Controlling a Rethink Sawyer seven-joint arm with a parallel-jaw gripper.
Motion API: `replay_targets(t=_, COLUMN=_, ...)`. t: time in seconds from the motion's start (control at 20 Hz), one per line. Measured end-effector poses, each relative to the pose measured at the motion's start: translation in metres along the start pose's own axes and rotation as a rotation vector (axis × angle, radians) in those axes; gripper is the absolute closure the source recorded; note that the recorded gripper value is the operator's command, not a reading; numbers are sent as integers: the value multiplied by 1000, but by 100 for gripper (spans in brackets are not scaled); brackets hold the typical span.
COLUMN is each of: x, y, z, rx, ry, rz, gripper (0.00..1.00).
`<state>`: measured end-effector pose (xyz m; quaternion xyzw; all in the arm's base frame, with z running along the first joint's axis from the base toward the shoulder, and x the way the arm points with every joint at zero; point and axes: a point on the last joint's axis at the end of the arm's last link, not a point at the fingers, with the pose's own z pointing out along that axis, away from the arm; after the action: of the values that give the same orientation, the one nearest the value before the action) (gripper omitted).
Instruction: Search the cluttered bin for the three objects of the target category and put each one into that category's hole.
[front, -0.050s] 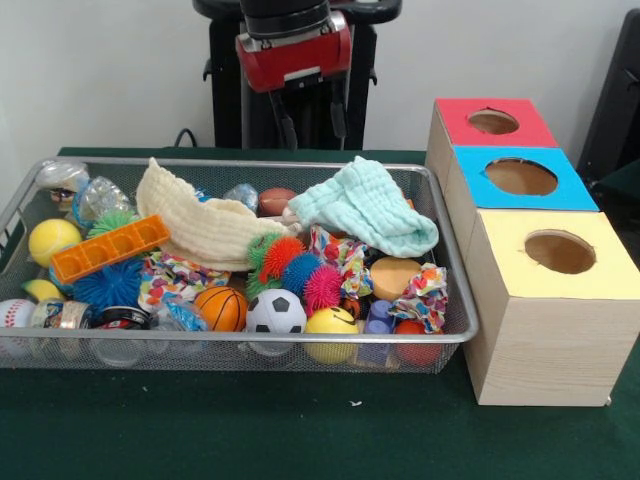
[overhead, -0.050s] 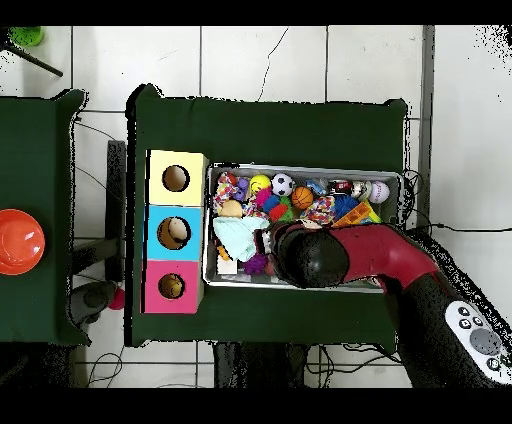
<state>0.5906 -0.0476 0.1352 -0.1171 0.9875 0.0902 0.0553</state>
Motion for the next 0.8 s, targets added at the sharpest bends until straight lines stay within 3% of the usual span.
replay_targets(t=0.3, x=-6, y=-16, z=-1, rx=82, ry=-25, rz=-74, gripper=0)
replay_targets(t=0.6, x=-6, y=-30, z=9, rx=205, ry=-28, rz=-215, gripper=0)
replay_targets(t=0.8, x=-7, y=-34, z=18, rx=246, ry=-25, rz=-275, gripper=0)
